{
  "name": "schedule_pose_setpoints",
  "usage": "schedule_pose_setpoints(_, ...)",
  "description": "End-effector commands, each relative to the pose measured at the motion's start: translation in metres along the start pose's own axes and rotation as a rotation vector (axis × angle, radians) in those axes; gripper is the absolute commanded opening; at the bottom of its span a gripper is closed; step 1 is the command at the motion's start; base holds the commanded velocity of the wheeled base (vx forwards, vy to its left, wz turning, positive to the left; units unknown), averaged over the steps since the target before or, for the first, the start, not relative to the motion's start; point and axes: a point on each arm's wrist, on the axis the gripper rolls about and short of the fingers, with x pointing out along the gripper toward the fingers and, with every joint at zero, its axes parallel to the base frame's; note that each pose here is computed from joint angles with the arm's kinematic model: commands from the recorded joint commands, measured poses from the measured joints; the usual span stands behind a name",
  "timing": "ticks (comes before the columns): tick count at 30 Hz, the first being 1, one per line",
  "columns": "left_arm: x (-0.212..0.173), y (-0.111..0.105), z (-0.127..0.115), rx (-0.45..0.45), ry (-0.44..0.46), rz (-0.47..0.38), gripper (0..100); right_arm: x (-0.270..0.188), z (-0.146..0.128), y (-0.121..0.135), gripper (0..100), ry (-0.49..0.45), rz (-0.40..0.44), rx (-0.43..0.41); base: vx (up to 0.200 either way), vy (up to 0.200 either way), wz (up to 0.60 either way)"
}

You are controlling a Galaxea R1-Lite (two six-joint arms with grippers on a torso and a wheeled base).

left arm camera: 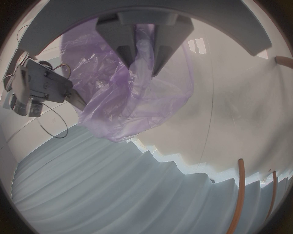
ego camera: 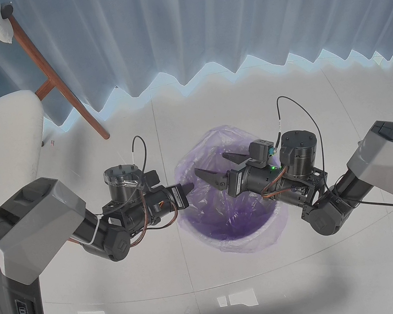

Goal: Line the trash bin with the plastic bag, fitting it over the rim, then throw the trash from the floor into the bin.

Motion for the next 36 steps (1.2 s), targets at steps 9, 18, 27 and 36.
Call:
schedule_pose_setpoints(9, -0.044, -0.009, 0.006, 0.003, 0.004, 0.117, 0, -0.021, 0.051, 0.000, 100, -0.120, -0.001, 0.175, 0.000, 0.000, 0.00)
schedule_pose_setpoints(18, -0.046, 0.003, 0.001, 0.014, -0.022, 0.244, 0, -0.043, 0.042, -0.019, 100, -0.116, -0.181, 0.255, 0.000, 0.000, 0.00)
schedule_pose_setpoints(27, -0.046, 0.011, -0.016, 0.052, -0.016, 0.295, 100, -0.060, 0.027, -0.021, 100, -0.134, -0.199, 0.251, 0.000, 0.000, 0.00)
schedule_pose_setpoints(36, -0.075, -0.001, -0.011, 0.051, -0.044, 0.285, 100, -0.064, 0.025, -0.020, 100, -0.146, -0.196, 0.247, 0.000, 0.000, 0.00)
